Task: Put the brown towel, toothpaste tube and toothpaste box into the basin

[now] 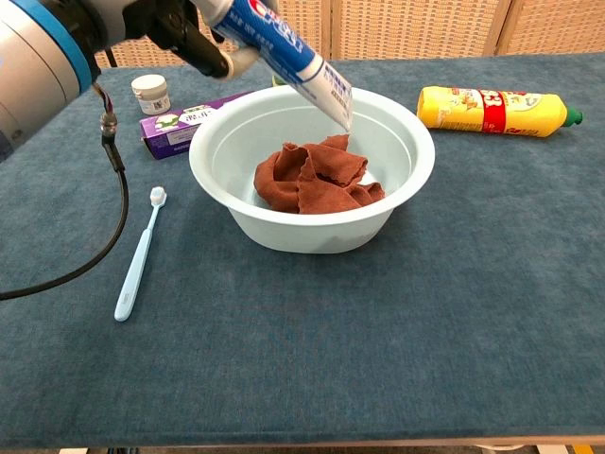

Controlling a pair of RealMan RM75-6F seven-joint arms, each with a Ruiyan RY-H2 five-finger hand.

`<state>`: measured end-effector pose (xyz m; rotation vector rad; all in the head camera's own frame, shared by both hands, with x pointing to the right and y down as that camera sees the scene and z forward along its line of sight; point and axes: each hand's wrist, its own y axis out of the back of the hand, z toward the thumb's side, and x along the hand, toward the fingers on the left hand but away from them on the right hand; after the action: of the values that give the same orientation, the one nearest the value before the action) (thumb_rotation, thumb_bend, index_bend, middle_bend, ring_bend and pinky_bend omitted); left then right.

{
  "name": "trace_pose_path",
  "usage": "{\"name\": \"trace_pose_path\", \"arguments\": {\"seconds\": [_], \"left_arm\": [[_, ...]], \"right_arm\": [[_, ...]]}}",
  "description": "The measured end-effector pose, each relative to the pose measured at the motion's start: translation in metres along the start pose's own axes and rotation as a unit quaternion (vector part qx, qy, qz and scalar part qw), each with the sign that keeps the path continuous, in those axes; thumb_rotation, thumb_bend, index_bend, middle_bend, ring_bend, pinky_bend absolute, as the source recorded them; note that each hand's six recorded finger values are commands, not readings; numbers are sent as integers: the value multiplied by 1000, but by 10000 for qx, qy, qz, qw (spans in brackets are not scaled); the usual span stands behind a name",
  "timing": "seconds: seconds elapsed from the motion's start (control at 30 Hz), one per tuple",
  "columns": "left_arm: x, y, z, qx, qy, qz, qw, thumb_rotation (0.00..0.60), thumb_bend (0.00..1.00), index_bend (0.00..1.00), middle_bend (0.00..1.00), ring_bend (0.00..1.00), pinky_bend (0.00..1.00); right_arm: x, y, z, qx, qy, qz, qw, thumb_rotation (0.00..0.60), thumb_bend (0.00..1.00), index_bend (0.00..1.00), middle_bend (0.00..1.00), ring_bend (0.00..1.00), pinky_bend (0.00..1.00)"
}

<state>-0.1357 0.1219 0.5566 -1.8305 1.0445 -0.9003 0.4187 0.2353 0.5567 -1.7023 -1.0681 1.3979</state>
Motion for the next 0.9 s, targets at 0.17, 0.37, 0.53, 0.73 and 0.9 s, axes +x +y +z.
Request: {"name": "trace_pose_path", "arguments": {"seconds": [0.17, 0.37, 0.53, 0.73, 0.9], "left_arm": [[-3, -16, -2, 186, 10, -336, 9993, 600, 425, 732, 357, 341, 503], [-5, -25, -5, 281, -29, -618, 9977, 600, 307, 293, 13, 18, 185], [-5, -23, -7, 270, -33, -726, 9970, 600, 227, 80, 0, 0, 55], [-3, -18, -11, 245, 15, -700, 9972, 600, 161, 37, 0, 0, 4], [0, -12, -15, 172, 80, -653, 9977, 600, 159, 37, 0, 0, 0]], "right_arm": [[0, 1, -1, -27, -13, -37, 10000, 600, 102, 0, 0, 0, 0], [0, 2, 0, -46, -5, -76, 10000, 600, 102, 0, 0, 0, 0], [0, 2, 0, -56, 6, -96, 9999, 600, 101, 0, 0, 0, 0], [0, 2, 0, -48, 5, -97, 9999, 600, 103, 0, 0, 0, 0], [0, 2, 0, -49, -3, -99, 9999, 600, 100, 0, 0, 0, 0]]}}
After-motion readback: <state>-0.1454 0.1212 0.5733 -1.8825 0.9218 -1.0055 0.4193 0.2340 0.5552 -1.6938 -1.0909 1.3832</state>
